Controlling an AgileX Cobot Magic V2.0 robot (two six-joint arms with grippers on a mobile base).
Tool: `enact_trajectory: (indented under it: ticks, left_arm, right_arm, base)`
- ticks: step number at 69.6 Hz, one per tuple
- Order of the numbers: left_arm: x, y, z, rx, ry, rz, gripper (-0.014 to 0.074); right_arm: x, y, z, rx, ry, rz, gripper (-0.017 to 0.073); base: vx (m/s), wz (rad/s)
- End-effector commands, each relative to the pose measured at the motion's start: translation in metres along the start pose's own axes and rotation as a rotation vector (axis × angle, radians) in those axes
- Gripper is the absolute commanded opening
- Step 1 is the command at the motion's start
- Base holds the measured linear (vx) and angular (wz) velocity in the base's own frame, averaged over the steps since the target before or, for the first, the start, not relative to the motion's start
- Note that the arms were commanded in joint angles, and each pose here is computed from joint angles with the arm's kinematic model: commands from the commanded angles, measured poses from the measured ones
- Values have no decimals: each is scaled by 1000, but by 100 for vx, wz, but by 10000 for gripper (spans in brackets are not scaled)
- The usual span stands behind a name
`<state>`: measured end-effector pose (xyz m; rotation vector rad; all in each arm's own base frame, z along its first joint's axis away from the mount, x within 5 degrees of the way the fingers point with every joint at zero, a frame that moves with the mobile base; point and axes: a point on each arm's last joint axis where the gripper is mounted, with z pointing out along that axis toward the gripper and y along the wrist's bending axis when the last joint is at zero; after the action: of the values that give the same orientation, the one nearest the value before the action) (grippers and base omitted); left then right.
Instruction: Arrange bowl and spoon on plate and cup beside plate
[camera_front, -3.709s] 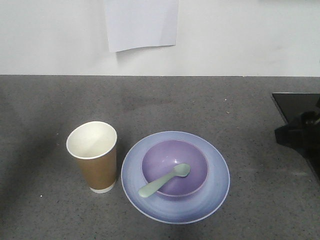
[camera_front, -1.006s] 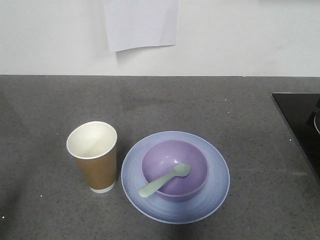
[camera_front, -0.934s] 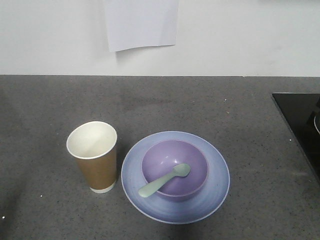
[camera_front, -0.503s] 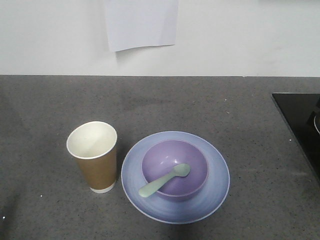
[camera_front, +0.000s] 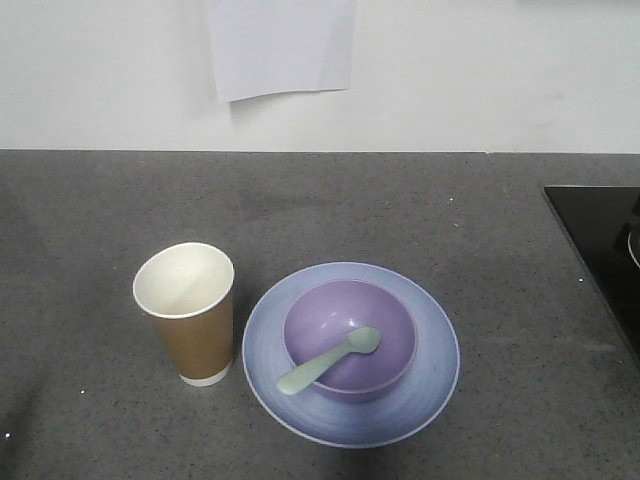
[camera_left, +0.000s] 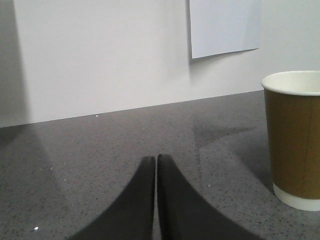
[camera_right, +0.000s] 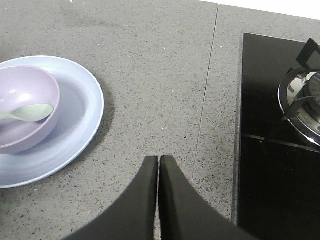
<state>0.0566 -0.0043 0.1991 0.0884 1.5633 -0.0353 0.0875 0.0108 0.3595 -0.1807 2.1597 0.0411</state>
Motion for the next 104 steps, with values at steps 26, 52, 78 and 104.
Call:
enact_trajectory:
  ticks: [26,52,78,104]
  left_arm:
    - [-11,0,-2,0,-101,-16,-8]
    - [-11,0,-2,0,-101,-16,-8]
    - [-11,0,-2,0,-101,-16,-8]
    - [-11,0,-2,0,-101,-16,-8]
  right_arm:
    - [-11,-1,-4,11,-80,-2,-10]
    - [13,0,10,14,-145,-9,-10]
    - [81,5,39,6,-512,0,-10]
    - [134,7,55,-4,-691,38,-10]
  base:
    - [0,0]
    - [0,0]
    - [0,0]
    - [0,0]
